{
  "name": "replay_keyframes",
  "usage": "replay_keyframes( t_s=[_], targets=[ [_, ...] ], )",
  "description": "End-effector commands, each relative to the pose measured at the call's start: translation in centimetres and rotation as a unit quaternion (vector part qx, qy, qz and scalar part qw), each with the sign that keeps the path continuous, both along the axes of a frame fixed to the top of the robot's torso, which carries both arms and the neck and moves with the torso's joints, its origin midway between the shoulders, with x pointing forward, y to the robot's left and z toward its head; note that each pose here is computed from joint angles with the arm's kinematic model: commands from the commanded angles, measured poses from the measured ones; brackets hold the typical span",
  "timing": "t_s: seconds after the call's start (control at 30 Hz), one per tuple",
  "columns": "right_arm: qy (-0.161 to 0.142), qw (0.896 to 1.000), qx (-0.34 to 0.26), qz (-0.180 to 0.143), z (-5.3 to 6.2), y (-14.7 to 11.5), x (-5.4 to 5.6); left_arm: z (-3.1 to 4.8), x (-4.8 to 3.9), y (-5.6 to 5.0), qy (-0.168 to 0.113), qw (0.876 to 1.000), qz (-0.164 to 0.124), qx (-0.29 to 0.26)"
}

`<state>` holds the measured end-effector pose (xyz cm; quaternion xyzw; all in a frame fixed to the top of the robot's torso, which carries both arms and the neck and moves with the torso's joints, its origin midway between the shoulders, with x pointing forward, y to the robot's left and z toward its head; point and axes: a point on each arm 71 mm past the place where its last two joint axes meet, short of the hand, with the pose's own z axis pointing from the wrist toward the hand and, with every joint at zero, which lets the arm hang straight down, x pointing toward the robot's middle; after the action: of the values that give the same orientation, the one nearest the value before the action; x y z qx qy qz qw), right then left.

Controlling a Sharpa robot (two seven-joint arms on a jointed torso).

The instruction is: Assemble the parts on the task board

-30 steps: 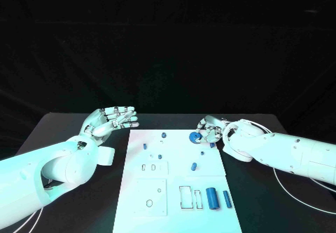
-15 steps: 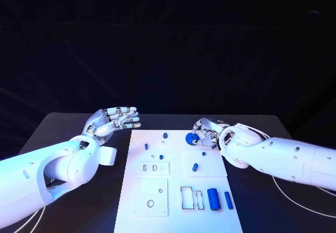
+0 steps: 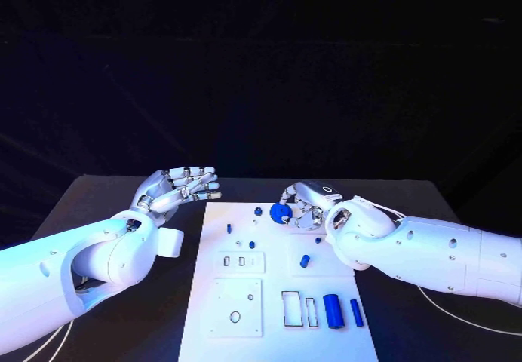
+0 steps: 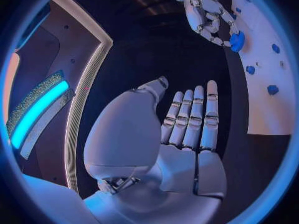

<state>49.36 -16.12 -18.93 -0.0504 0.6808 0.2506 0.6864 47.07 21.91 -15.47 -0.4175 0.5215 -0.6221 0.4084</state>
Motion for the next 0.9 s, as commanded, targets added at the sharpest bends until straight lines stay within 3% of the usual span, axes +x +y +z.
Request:
replay_keyframes(
  t_s=[0.03,0.33,0.9],
  targets=[
    [-0.022,1.0,-0.009,0.012,0.2,1.1,-0.2,0.15,-0.03,-0.3,-0.002,1.0,-0.009,-0.006],
    [-0.019,0.999,-0.017,0.02,-0.2,3.1,0.2,0.13,0.02,-0.8,-0.002,1.0,-0.014,-0.008],
    [-0.002,0.999,-0.037,0.034,-1.9,6.0,0.8,0.04,0.17,-0.6,0.001,1.0,-0.01,-0.005]
  ],
)
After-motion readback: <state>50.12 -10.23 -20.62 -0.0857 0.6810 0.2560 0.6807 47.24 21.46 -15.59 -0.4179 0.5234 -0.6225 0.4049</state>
